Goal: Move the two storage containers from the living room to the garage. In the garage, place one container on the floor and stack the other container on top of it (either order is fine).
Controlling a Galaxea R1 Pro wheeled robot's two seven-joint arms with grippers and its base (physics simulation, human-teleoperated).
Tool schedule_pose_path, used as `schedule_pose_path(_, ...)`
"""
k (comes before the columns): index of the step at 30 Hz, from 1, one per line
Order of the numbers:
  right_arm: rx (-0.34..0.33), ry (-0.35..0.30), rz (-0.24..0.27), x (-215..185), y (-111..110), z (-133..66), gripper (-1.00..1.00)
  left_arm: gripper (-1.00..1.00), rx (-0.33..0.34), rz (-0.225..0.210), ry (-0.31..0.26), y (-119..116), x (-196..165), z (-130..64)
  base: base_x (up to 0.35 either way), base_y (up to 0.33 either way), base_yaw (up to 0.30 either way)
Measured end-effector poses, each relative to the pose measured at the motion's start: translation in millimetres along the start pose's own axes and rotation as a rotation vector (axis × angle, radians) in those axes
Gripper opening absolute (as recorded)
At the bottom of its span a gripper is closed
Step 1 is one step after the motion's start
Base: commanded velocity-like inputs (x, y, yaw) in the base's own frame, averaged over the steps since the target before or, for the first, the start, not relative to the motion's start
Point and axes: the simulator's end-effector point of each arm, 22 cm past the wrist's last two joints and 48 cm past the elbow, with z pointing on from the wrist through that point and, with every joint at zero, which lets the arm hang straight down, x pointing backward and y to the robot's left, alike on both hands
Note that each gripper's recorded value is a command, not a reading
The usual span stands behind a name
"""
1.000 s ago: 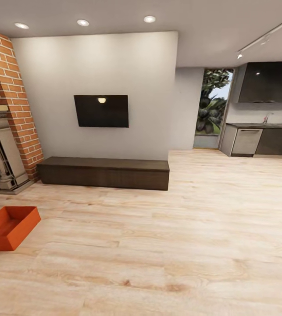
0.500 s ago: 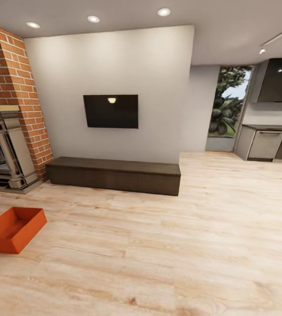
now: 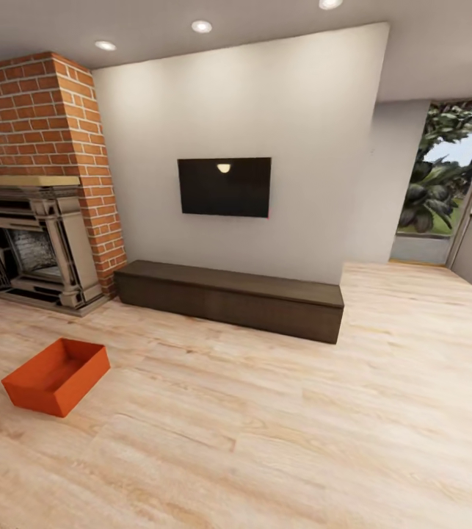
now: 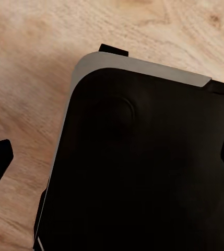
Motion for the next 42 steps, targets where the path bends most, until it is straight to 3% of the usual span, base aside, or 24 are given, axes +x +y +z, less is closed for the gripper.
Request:
schedule_pose_path(29,0.004,0.001,0.005,0.3,-1.8,0.0,1.00,1.00,0.001,0.006,0.008,-0.2,1.9,0.0,0.323,0.000,0.293)
schedule_pose_path(42,0.006,0.009,-0.005,2.2,-3.9,-0.1,1.00,1.00,0.001,0.005,0.011,-0.6,2.6,0.0,0.323,0.000,0.039)
